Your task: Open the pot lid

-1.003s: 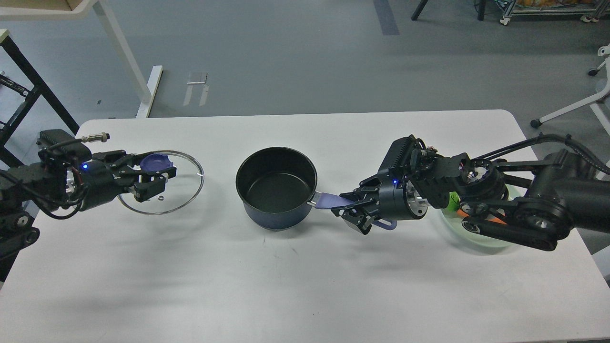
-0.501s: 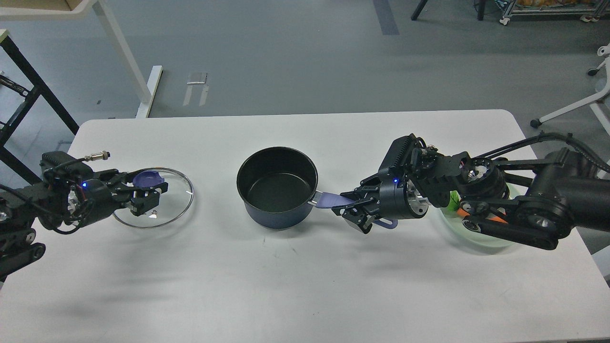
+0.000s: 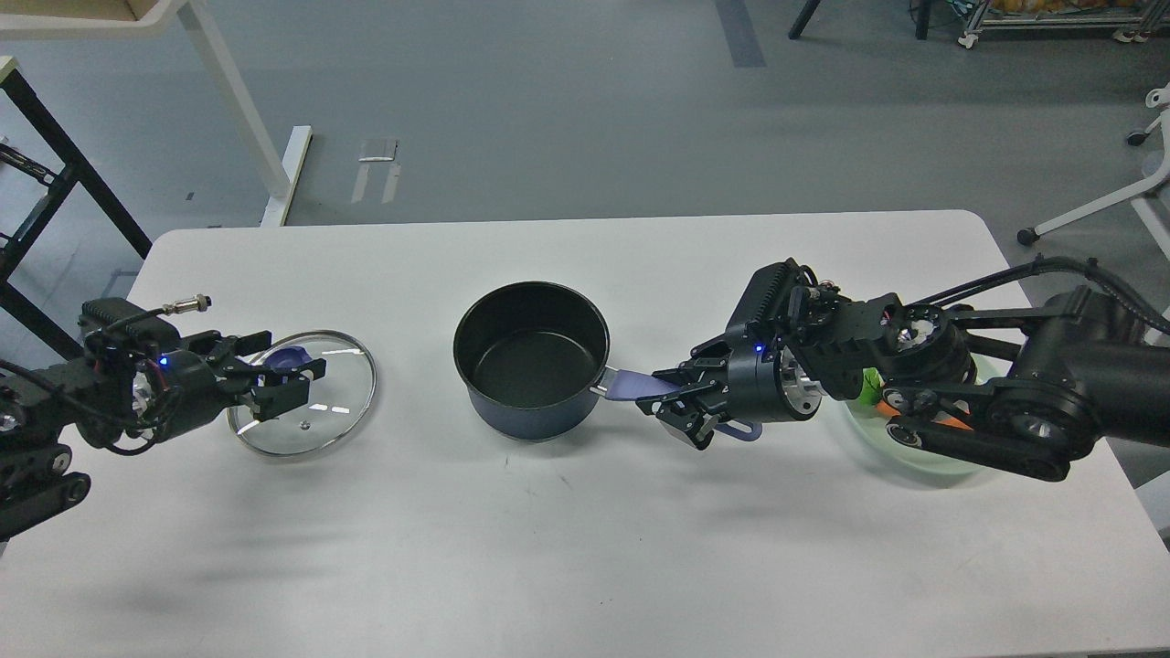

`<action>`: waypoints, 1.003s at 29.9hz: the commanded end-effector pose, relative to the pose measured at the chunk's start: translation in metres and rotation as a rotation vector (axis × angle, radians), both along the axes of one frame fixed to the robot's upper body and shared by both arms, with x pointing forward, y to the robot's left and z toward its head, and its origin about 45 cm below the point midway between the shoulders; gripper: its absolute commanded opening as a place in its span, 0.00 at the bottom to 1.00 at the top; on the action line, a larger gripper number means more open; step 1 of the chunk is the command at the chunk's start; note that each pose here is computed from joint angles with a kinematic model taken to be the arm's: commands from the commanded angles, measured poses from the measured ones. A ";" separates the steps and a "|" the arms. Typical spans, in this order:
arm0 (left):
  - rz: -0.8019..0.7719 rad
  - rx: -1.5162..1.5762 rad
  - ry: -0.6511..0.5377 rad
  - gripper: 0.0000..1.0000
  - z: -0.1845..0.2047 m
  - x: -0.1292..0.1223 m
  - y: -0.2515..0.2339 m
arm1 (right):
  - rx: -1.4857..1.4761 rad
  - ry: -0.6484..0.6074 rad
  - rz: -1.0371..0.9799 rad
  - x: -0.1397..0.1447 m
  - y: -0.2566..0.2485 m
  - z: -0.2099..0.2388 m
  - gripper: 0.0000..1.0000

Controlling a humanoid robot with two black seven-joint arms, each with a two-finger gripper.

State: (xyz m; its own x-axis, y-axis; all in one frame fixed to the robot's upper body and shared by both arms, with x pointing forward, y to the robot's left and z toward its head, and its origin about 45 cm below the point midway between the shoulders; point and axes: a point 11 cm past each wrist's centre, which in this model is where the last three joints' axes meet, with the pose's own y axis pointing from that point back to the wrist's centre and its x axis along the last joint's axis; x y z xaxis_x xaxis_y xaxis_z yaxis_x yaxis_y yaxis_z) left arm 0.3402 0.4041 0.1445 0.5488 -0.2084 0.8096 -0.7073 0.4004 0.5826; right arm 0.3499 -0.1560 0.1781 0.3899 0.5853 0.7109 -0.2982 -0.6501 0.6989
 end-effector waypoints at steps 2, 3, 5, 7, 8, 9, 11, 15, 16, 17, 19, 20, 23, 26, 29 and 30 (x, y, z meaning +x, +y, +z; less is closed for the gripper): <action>-0.002 -0.017 -0.024 0.94 0.010 0.007 -0.002 | 0.007 -0.001 -0.002 0.000 0.001 0.001 0.53; -0.002 -0.035 -0.027 0.95 0.012 0.009 -0.004 | 0.011 -0.002 -0.003 0.001 0.002 0.001 0.64; 0.027 -0.099 -0.046 0.97 0.024 0.018 -0.007 | 0.018 -0.002 -0.005 0.002 0.002 0.003 0.80; 0.075 -0.181 -0.087 0.99 0.044 0.034 -0.011 | 0.022 -0.010 -0.010 0.004 0.001 0.006 0.86; 0.107 -0.222 -0.103 0.99 0.051 0.040 -0.010 | 0.028 -0.017 -0.017 0.007 0.000 0.010 0.88; 0.145 -0.274 -0.118 0.99 0.059 0.046 -0.010 | 0.038 -0.025 -0.026 0.009 -0.001 0.013 0.91; 0.221 -0.383 -0.142 0.99 0.072 0.055 -0.011 | 0.083 -0.049 -0.064 0.020 -0.002 0.028 0.96; 0.389 -0.608 -0.183 0.99 0.096 0.073 -0.007 | 0.266 -0.032 -0.227 0.050 -0.002 0.067 0.97; 0.425 -0.659 -0.190 0.99 0.101 0.076 -0.005 | 0.307 -0.021 -0.256 0.054 -0.002 0.075 0.99; 0.456 -0.703 -0.196 0.99 0.104 0.079 -0.005 | 0.335 -0.013 -0.283 0.058 -0.004 0.080 0.99; 0.507 -0.813 -0.195 0.99 0.108 0.087 -0.015 | 0.397 -0.034 -0.369 0.072 -0.027 0.101 0.99; 0.528 -0.876 -0.194 0.99 0.111 0.092 -0.022 | 0.444 -0.054 -0.422 0.081 -0.042 0.116 0.99; 0.591 -1.031 -0.202 0.99 0.122 0.104 -0.032 | 0.615 0.012 -0.561 0.088 -0.063 0.130 0.99; 0.641 -1.150 -0.197 0.99 0.127 0.111 -0.039 | 0.769 0.123 -0.713 0.090 -0.086 0.124 0.99; 0.665 -1.237 -0.161 0.99 0.121 0.116 -0.058 | 0.885 0.169 -0.852 0.097 -0.116 0.122 0.99; 0.670 -1.264 -0.155 0.99 0.121 0.118 -0.063 | 0.913 0.181 -0.882 0.099 -0.121 0.121 1.00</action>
State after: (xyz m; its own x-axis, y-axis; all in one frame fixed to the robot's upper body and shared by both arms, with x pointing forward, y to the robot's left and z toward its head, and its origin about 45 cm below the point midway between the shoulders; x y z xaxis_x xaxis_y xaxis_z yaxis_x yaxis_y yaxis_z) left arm 0.4532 0.3565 0.2681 0.1487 0.9088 0.3898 -0.9874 0.1582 0.0080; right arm 0.4442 -0.2564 0.3028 0.5495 -0.4687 0.6916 -0.7728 -0.5997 0.2076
